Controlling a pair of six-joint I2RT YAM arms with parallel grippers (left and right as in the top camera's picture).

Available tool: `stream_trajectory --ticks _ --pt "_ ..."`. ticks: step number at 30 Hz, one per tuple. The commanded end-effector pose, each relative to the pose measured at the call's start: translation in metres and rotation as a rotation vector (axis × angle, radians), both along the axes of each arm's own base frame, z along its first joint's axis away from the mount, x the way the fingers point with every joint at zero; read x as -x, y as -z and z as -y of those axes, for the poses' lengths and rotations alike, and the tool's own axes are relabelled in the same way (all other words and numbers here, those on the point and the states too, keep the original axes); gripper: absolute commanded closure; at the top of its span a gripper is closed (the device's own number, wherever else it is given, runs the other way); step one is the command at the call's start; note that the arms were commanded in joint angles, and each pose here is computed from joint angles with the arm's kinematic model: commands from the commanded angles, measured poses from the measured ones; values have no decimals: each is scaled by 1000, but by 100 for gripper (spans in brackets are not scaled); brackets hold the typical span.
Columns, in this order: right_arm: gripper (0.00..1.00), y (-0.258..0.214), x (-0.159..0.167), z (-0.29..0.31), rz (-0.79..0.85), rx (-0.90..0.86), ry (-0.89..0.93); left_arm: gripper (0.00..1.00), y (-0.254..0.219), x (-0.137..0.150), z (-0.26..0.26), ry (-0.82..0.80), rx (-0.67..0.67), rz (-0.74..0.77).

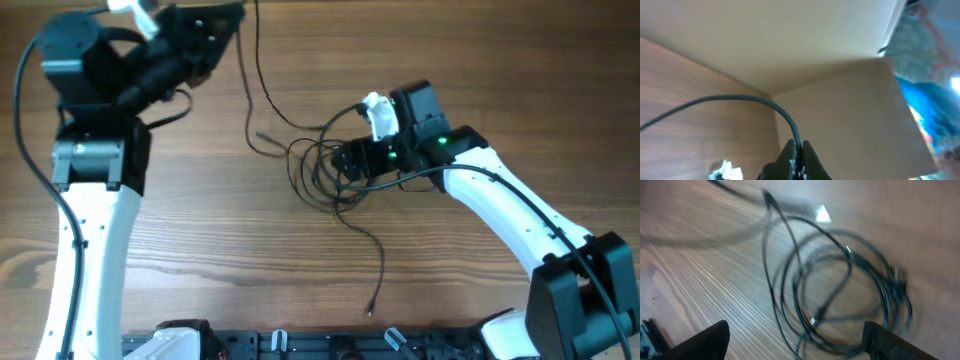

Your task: Untangle cables

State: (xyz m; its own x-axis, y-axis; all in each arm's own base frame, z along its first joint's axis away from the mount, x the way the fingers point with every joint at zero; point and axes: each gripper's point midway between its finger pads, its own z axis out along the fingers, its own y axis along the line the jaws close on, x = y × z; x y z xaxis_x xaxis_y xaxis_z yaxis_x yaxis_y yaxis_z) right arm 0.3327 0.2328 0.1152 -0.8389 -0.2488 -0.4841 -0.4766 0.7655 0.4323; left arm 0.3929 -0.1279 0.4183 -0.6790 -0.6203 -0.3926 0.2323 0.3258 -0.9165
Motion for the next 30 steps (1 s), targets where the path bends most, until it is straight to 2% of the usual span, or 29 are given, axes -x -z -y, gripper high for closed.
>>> stream_trajectory --ticks 1,6,8,13,16,21,25,30 --pt "13 -35 3 -31 184 22 -152 96 -4 -12 -1 -152 -58 22" --pt "7 -60 9 -63 313 -31 -235 96 -2 -11 7 -169 20 -53" --pt "4 -80 6 -77 362 -130 -257 96 -3 -7 12 -132 43 -70" --pt "1 -122 31 -108 459 -368 -481 96 -6 -5 9 -137 49 -66" --pt "2 -125 21 -107 464 -360 -417 96 -13 -1 10 -138 110 -100" --pt "2 -135 21 -115 469 -397 -397 96 -29 3 10 -131 121 -39" --pt "3 -138 -3 -111 482 -362 -230 96 -31 12 21 -76 162 -75" --pt "3 -153 -21 -108 541 -377 -130 96 -36 30 41 23 214 -125"
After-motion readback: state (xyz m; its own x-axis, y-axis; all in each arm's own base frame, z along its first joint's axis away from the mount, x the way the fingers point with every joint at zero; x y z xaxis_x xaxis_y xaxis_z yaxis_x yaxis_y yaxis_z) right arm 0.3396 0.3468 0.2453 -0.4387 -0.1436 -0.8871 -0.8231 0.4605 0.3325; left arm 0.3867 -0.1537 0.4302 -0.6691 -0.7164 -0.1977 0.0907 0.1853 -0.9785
